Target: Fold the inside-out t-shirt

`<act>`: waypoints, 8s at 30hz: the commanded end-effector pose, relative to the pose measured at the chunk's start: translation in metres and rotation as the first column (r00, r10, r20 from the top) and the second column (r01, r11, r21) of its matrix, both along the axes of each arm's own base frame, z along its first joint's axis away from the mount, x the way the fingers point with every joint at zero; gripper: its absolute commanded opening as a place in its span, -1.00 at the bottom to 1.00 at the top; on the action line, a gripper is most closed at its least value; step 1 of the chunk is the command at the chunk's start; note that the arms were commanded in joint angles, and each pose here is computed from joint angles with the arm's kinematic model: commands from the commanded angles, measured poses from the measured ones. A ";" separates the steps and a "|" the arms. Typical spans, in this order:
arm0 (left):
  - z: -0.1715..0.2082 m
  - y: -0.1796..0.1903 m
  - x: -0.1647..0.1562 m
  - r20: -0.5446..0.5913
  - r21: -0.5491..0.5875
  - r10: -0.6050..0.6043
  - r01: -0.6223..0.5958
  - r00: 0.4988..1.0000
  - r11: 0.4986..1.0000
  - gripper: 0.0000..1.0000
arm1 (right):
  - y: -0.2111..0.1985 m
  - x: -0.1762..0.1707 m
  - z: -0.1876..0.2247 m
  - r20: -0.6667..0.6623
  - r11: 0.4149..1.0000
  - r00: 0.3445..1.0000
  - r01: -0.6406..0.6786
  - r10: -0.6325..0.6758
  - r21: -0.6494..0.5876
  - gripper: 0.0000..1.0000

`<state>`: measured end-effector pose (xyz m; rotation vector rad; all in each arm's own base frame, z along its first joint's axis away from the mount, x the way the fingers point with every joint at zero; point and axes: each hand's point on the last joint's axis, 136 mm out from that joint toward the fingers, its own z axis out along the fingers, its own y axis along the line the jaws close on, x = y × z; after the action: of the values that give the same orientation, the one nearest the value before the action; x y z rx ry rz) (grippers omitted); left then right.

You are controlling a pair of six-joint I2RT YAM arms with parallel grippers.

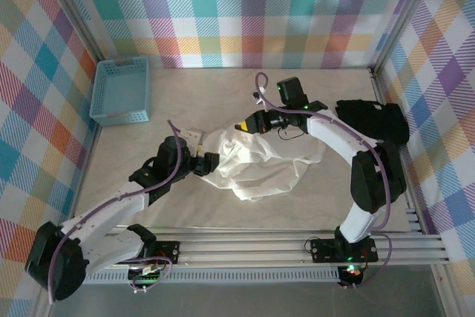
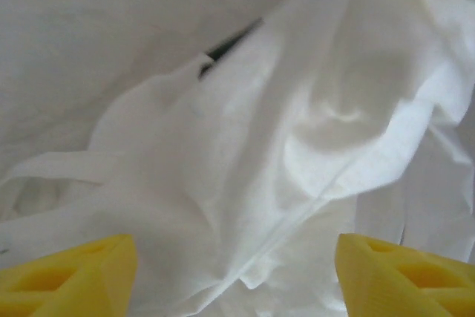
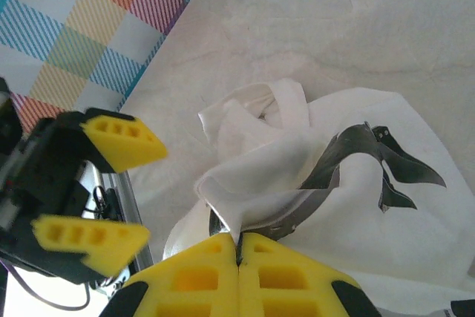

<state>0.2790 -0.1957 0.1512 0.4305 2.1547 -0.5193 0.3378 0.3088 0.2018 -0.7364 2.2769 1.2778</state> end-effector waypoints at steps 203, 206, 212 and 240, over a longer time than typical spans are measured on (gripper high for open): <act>0.074 -0.032 -0.026 -0.195 -0.128 -0.048 0.023 0.980 0.991 0.13 | 0.002 -0.078 0.092 0.283 0.967 0.958 -0.105 0.036 0.231 -1.00; 0.065 -0.036 -0.028 -0.189 -0.074 -0.060 0.047 0.980 0.996 0.20 | 0.002 -0.075 0.092 0.270 0.967 0.962 -0.096 0.029 0.235 -1.00; 0.060 -0.040 -0.015 -0.159 0.006 -0.040 0.042 0.986 0.999 0.24 | 0.003 -0.079 0.093 0.261 0.962 0.964 -0.117 0.051 0.245 -1.00; 0.125 -0.040 -0.023 -0.051 -0.168 -0.109 0.099 0.993 0.981 -1.00 | -0.031 -0.039 0.062 0.335 0.986 0.931 0.163 -0.144 -0.030 -1.00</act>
<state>0.2743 -0.2329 0.2326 0.4376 2.2372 -0.5811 0.2808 0.2964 0.2638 -0.7465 2.0315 1.1662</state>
